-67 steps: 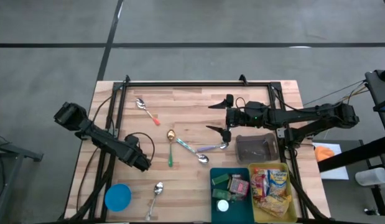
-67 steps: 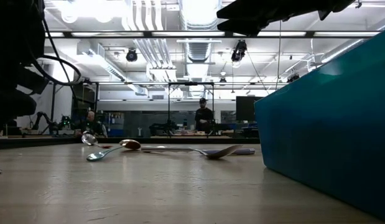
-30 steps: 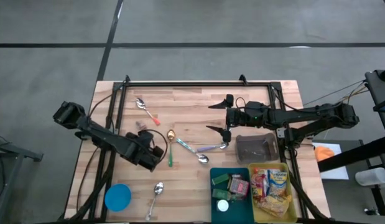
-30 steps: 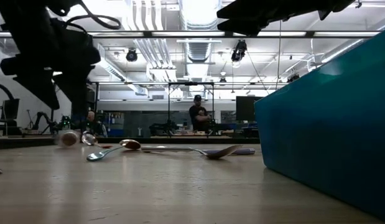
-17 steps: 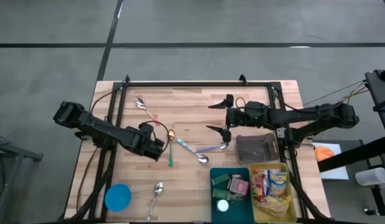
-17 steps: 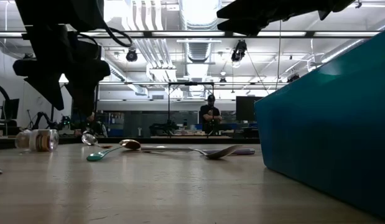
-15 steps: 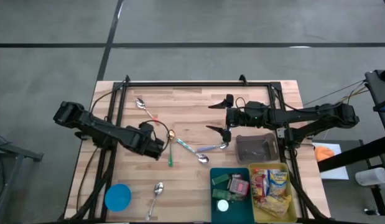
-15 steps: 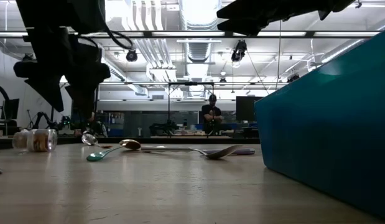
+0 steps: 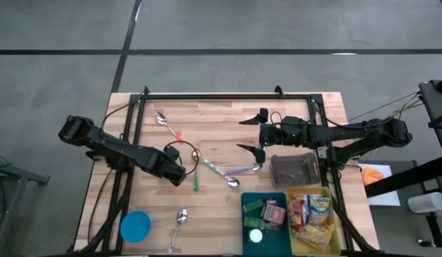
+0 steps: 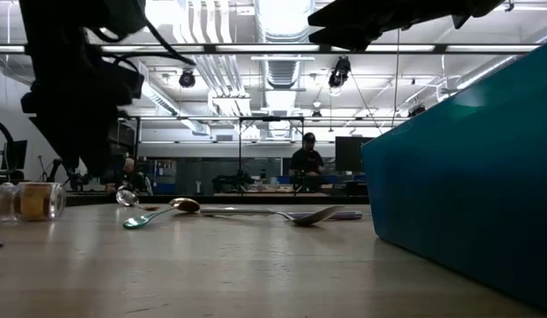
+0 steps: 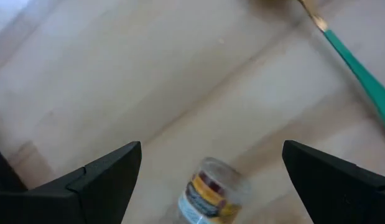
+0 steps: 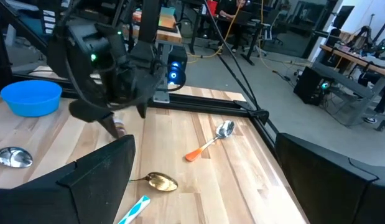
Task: Pick & Place Food Item
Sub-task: Put the brown seasoning bottle into the blue bin
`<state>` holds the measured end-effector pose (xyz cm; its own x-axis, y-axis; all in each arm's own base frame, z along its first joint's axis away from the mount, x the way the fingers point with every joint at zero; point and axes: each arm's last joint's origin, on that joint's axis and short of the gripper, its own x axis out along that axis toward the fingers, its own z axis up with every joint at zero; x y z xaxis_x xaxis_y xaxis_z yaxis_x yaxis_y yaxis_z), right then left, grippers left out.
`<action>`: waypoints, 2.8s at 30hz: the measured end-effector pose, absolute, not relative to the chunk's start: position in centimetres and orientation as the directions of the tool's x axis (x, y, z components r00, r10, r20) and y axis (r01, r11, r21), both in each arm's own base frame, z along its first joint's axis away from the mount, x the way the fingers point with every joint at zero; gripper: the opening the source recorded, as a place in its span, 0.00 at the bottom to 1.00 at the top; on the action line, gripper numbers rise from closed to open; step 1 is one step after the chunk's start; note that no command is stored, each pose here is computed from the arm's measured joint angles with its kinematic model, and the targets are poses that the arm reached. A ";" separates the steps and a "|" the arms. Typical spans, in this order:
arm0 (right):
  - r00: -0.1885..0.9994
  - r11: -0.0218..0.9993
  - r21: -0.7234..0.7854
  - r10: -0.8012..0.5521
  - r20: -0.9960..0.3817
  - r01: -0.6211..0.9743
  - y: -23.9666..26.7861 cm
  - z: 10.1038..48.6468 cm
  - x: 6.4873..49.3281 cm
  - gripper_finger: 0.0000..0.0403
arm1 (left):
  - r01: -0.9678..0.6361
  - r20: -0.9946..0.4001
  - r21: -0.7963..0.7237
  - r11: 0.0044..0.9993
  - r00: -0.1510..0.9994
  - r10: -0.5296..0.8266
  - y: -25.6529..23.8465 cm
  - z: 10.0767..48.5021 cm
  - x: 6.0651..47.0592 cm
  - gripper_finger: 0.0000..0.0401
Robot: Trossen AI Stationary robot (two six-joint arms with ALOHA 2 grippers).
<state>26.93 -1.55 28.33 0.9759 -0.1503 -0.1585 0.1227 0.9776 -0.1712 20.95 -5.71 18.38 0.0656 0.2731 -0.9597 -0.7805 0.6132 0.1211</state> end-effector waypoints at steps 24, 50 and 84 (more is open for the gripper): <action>0.976 0.978 -0.171 -0.150 -0.158 0.122 -1.6 28.3 26.9 0.96 | -0.565 -0.986 -0.044 0.824 0.157 0.055 -12.3 15.9 19.5 0.98; 0.976 0.978 -0.171 -0.150 -0.159 0.123 -1.6 28.3 26.9 0.96 | -0.573 -0.988 -0.062 0.817 0.154 0.033 -12.9 13.9 20.5 0.98; 0.976 0.978 -0.171 -0.150 -0.159 0.123 -1.6 28.3 26.9 0.96 | -0.631 -0.991 -0.029 0.775 0.117 0.058 -12.7 13.9 20.1 0.50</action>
<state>26.93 -1.55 28.31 0.9758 -0.1502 -0.1589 0.1226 0.9776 -0.1712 20.09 -12.68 13.87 0.1171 0.0576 -0.9915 -0.6307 0.7755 -0.0294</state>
